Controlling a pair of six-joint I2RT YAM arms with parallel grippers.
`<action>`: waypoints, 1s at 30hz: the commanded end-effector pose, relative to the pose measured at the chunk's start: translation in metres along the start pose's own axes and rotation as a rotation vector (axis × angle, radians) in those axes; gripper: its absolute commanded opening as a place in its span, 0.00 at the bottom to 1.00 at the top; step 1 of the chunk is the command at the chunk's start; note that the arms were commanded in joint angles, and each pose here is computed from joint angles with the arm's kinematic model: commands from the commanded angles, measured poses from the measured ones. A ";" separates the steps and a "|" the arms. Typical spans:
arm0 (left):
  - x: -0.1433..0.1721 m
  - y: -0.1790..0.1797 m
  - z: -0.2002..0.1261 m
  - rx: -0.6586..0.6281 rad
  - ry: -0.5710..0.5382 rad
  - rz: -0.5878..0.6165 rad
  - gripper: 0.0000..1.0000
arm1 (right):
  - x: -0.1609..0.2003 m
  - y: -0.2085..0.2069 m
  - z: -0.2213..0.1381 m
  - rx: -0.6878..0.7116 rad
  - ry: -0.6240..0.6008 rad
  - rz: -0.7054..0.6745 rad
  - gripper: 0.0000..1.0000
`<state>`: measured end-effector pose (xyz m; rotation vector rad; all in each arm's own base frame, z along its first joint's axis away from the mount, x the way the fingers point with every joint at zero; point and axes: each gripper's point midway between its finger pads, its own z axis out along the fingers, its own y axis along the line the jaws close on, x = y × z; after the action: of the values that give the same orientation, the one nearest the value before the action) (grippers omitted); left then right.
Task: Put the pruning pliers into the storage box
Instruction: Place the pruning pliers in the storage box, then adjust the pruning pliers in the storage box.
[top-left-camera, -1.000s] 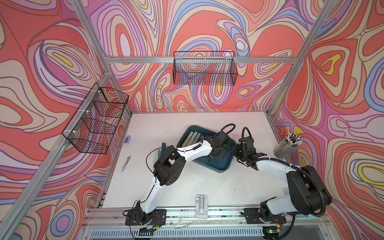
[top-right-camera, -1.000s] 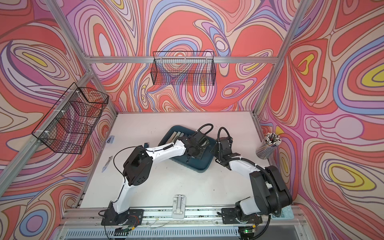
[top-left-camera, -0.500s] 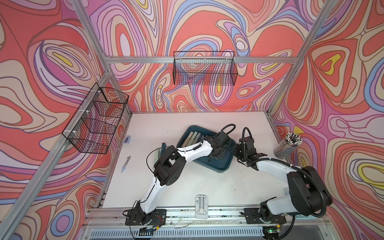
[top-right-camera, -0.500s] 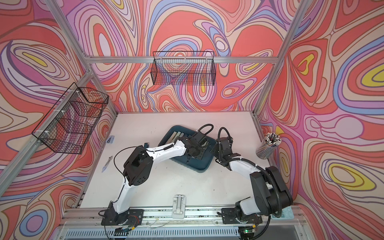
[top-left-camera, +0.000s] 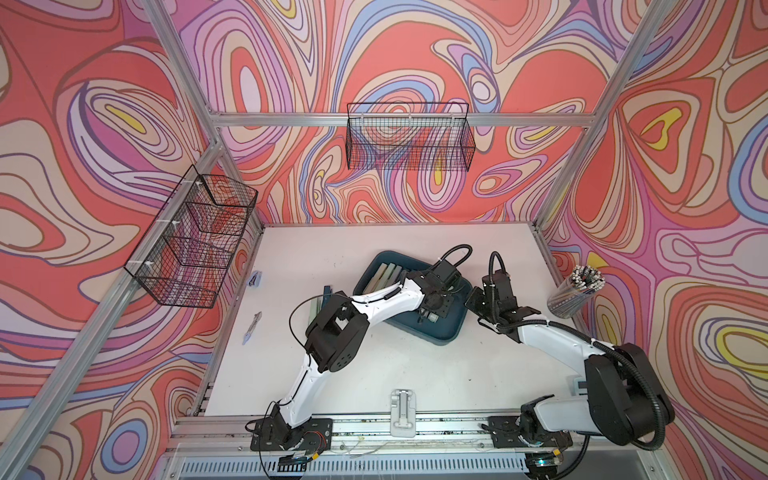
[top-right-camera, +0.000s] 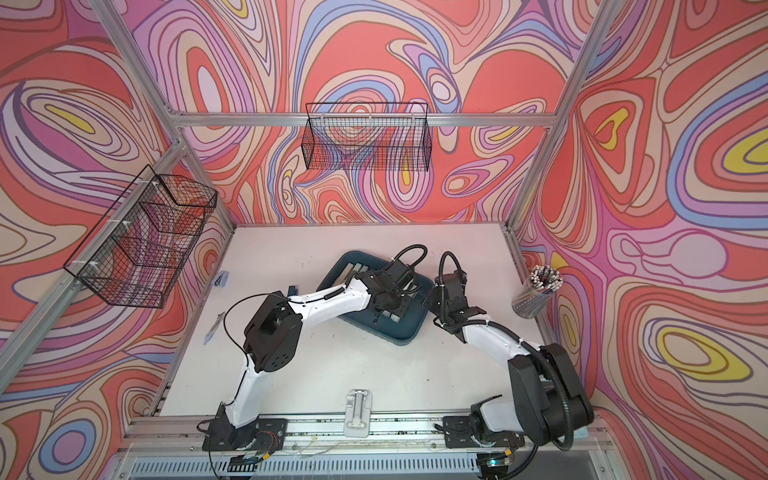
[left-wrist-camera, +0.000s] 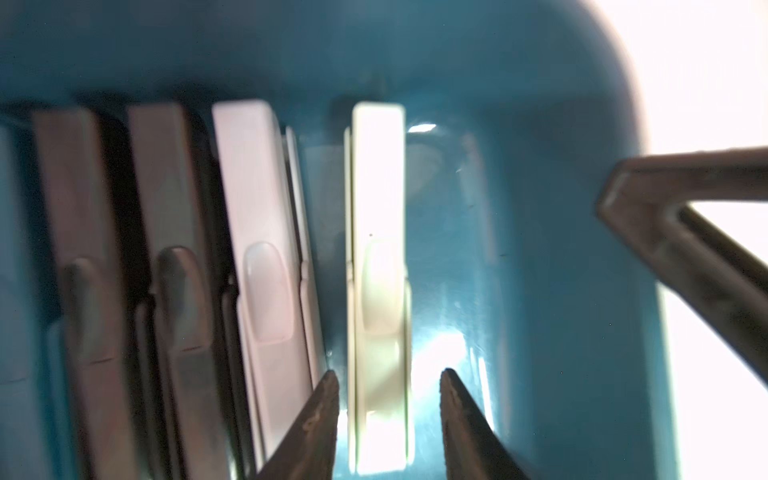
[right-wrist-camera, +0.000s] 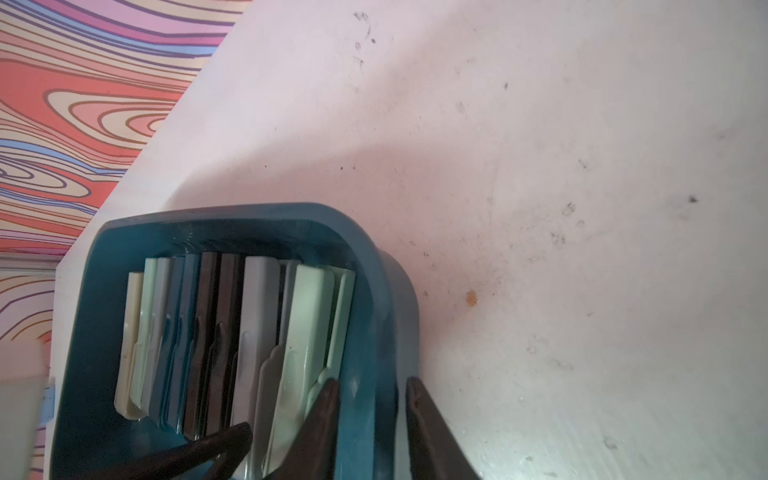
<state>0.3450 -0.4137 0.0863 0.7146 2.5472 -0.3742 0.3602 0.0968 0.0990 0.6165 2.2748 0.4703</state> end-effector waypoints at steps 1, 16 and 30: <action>-0.037 -0.001 -0.062 0.019 -0.163 0.045 0.44 | -0.028 0.009 -0.017 0.026 -0.076 -0.095 0.31; 0.007 0.185 -0.168 -0.174 -0.381 -0.350 0.45 | 0.017 0.052 -0.002 0.043 0.067 -0.199 0.19; 0.074 0.254 -0.168 -0.263 -0.349 -0.583 0.44 | 0.063 0.023 0.038 0.137 0.214 -0.104 0.01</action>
<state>0.3664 -0.1121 0.1575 -0.1554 2.3734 -0.2800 0.3569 0.1532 0.0595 0.4812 2.5289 0.3288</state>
